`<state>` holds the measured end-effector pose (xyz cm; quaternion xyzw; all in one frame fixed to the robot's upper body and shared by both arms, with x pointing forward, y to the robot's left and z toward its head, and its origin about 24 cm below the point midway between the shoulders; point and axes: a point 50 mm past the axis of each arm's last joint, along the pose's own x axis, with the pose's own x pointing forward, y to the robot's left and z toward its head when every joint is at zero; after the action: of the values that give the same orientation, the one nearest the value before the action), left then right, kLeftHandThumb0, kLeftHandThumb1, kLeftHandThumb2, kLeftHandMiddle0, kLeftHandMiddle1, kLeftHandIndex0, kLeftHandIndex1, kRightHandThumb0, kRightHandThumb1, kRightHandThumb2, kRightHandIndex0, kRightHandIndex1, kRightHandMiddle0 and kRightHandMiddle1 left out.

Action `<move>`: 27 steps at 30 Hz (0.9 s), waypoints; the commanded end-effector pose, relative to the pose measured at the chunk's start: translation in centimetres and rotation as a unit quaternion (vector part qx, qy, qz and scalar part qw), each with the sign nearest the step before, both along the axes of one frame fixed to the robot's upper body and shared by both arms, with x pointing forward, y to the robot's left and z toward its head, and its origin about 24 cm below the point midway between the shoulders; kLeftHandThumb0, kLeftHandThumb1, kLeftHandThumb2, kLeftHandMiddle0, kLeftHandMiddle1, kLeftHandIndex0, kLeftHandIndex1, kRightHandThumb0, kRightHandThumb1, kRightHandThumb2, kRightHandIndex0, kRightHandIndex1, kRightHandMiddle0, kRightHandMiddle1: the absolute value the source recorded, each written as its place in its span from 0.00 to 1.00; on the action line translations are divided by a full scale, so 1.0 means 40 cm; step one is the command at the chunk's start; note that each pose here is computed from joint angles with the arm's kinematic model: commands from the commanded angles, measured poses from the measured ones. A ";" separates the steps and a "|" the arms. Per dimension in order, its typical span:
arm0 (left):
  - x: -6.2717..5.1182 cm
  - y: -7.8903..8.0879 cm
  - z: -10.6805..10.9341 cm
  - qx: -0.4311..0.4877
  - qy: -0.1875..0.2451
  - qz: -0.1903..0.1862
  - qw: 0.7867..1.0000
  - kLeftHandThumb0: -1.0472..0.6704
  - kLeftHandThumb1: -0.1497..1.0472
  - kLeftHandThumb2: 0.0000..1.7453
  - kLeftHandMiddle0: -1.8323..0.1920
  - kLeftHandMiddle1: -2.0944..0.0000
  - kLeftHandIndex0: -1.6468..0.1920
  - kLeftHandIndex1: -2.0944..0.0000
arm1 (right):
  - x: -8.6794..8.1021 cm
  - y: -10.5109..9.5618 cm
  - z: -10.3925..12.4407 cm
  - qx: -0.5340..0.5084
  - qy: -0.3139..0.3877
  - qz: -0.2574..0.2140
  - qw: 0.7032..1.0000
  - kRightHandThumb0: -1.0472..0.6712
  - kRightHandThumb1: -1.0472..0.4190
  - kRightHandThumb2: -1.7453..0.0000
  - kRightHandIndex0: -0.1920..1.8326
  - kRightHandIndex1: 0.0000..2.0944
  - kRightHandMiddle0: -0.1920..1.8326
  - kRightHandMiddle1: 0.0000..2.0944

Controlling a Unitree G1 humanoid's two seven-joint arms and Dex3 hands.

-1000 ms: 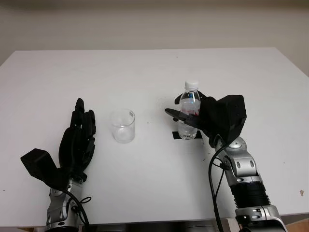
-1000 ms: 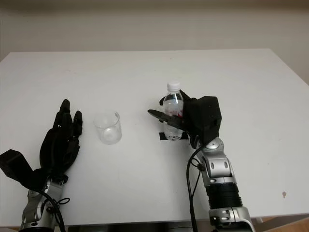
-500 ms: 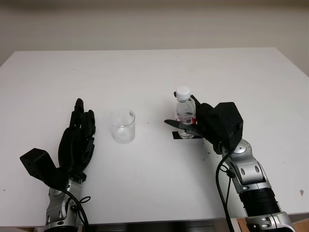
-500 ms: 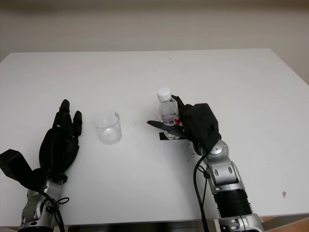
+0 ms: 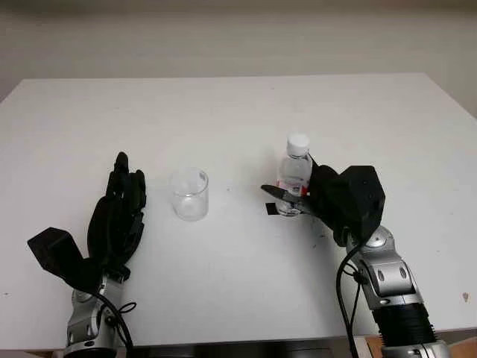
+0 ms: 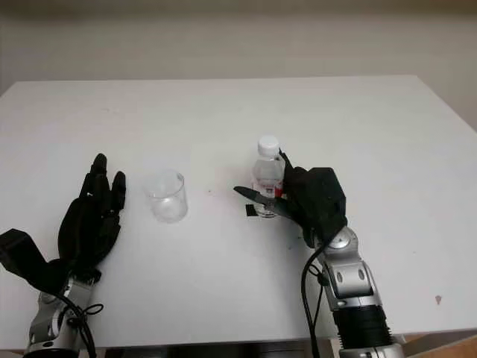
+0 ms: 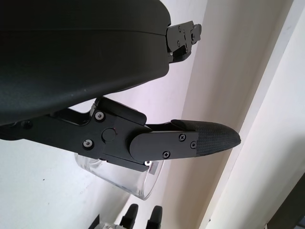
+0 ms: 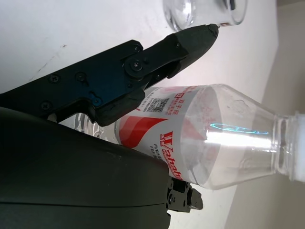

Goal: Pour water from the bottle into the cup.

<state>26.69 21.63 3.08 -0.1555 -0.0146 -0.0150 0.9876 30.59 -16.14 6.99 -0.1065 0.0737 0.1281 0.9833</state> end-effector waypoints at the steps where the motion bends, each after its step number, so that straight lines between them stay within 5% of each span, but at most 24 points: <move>1: -0.024 0.012 -0.039 -0.004 0.036 0.007 0.999 0.18 1.00 0.23 0.99 0.98 0.99 0.98 | -0.003 -0.002 0.012 0.017 -0.018 -0.004 1.000 0.14 0.10 0.97 0.00 0.00 0.00 0.00; 27: -0.020 0.006 -0.041 -0.001 0.033 0.004 0.999 0.17 1.00 0.25 0.99 0.97 1.00 0.98 | -0.040 0.006 -0.060 0.032 -0.045 -0.022 0.998 0.07 0.11 0.97 0.00 0.00 0.00 0.00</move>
<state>26.68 21.80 3.13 -0.1504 -0.0181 -0.0172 0.9883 29.24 -16.22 4.56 -0.0806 0.0345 0.1013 0.9910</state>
